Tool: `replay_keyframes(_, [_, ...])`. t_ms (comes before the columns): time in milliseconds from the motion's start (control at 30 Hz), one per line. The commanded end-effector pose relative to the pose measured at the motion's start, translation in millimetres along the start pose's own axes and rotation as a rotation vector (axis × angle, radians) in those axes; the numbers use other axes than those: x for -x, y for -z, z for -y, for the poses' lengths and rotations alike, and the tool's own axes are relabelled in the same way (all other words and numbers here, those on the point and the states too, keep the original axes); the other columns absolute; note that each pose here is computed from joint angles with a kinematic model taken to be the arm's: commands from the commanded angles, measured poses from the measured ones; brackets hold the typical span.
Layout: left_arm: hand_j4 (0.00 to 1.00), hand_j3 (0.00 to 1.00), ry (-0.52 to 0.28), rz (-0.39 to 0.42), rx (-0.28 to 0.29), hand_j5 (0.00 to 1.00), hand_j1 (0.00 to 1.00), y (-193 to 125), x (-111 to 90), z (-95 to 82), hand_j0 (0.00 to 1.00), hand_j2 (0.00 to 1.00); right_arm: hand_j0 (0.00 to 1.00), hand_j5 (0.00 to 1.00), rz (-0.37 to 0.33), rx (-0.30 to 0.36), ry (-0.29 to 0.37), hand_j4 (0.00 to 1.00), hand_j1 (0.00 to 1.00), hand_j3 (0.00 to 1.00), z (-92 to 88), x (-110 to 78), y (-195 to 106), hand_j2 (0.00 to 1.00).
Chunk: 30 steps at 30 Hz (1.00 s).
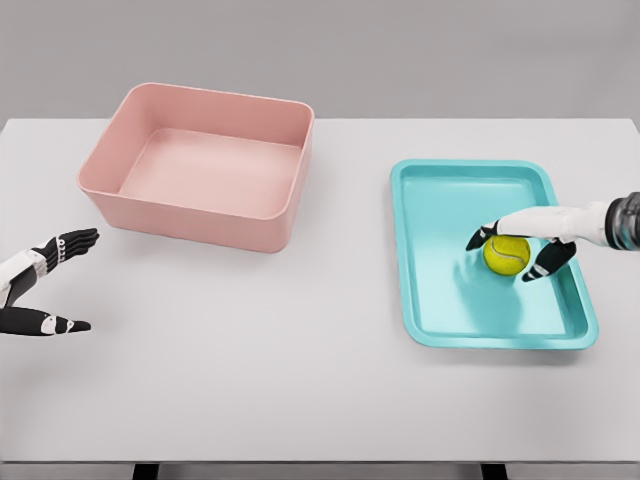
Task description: Put the tennis from the blue tray into the pink basket with both arms
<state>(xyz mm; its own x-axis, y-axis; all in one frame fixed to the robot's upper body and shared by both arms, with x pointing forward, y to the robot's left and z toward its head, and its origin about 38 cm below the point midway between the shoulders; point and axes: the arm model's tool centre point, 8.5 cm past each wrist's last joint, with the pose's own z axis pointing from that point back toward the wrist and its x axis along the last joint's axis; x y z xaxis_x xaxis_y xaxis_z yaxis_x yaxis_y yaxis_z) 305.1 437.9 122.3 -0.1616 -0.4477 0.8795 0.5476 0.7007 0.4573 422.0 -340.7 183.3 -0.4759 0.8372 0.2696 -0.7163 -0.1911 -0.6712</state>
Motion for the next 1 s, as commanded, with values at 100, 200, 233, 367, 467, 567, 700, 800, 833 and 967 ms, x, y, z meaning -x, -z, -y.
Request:
replay_keyframes(100, [1.0,1.0,0.0,0.001,0.0,1.0,1.0,0,-1,-0.5,1.0,1.0,0.64,0.64,0.004,0.003,-0.001,0.64,0.64,0.64,1.3,-1.2,0,0.64])
replay_keyframes(200, [1.0,1.0,0.0,0.001,-0.001,1.0,1.0,0,-1,-0.7,1.0,1.0,0.54,0.54,0.003,0.004,-0.001,0.54,0.54,0.54,2.0,-1.1,0,0.54])
replay_keyframes(233, [1.0,1.0,0.0,0.001,-0.001,1.0,1.0,0,-1,-0.7,1.0,1.0,0.51,0.51,0.003,0.004,-0.001,0.51,0.51,0.51,2.0,-1.1,0,0.51])
replay_keyframes(367, [1.0,1.0,0.0,0.001,0.0,1.0,1.0,0,-1,-0.5,1.0,1.0,0.43,0.43,0.005,0.015,-0.004,0.43,0.43,0.43,7.1,-2.2,-2,0.43])
replay_keyframes(467, [1.0,1.0,0.0,0.001,0.0,1.0,1.0,0,-1,-0.5,1.0,1.0,0.39,0.39,0.012,0.042,-0.013,0.39,0.39,0.39,18.7,-5.5,-7,0.39])
replay_keyframes(567, [1.0,1.0,0.0,0.001,-0.001,1.0,1.0,0,-1,-0.7,1.0,1.0,0.39,0.39,0.042,0.082,-0.045,0.39,0.39,0.39,34.1,-19.1,-13,0.39])
replay_keyframes(700, [1.0,1.0,-0.002,0.003,0.001,1.0,1.0,1,-1,0.2,1.0,1.0,0.39,0.39,0.096,0.118,-0.09,0.39,0.39,0.39,46.2,-42.1,-17,0.39])
replay_keyframes(800, [1.0,1.0,-0.002,0.006,0.001,1.0,1.0,1,-2,0.5,1.0,1.0,0.39,0.39,0.2,0.139,-0.136,0.39,0.39,0.39,55.3,-71.1,-3,0.39])
replay_keyframes(833, [1.0,1.0,-0.004,0.008,0.003,1.0,1.0,1,-2,1.3,1.0,1.0,0.39,0.39,0.232,0.144,-0.148,0.39,0.39,0.39,57.4,-79.6,2,0.39])
replay_keyframes(967, [1.0,1.0,-0.004,0.008,0.001,1.0,1.0,1,-2,1.2,1.0,1.0,0.39,0.39,0.398,0.148,-0.216,0.39,0.39,0.39,59.0,-137.5,22,0.39])
